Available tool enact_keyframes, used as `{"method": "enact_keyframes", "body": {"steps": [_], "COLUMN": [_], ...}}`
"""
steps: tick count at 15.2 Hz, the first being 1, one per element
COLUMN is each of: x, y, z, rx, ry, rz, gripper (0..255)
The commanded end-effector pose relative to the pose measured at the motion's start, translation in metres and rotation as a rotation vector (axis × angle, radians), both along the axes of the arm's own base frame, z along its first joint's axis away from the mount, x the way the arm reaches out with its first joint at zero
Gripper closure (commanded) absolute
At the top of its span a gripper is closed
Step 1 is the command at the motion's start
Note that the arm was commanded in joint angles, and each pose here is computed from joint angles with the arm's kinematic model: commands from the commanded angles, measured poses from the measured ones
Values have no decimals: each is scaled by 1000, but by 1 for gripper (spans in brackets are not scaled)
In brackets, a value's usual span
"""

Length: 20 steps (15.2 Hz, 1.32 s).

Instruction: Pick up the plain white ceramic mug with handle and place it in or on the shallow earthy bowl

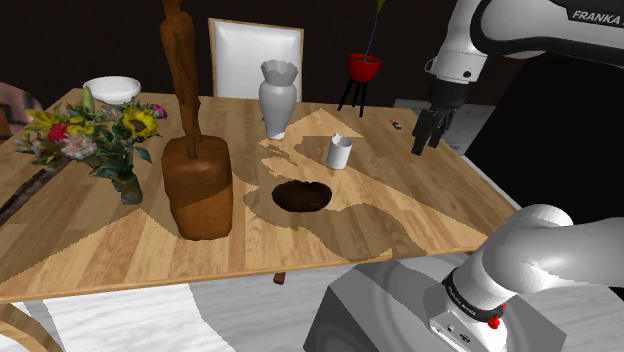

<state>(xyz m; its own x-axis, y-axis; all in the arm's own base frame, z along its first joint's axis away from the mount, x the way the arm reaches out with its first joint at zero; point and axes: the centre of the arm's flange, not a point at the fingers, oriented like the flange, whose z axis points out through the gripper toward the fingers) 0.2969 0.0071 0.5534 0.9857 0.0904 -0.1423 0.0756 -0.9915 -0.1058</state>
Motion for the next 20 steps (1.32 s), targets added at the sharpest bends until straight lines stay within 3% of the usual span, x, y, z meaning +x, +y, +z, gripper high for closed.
{"method": "enact_keyframes", "body": {"steps": [1,20], "x": [0,189], "y": [0,-16], "z": [0,-128], "rx": [0,-58], "ry": [0,-163], "rz": [0,260], "gripper": [0,0]}}
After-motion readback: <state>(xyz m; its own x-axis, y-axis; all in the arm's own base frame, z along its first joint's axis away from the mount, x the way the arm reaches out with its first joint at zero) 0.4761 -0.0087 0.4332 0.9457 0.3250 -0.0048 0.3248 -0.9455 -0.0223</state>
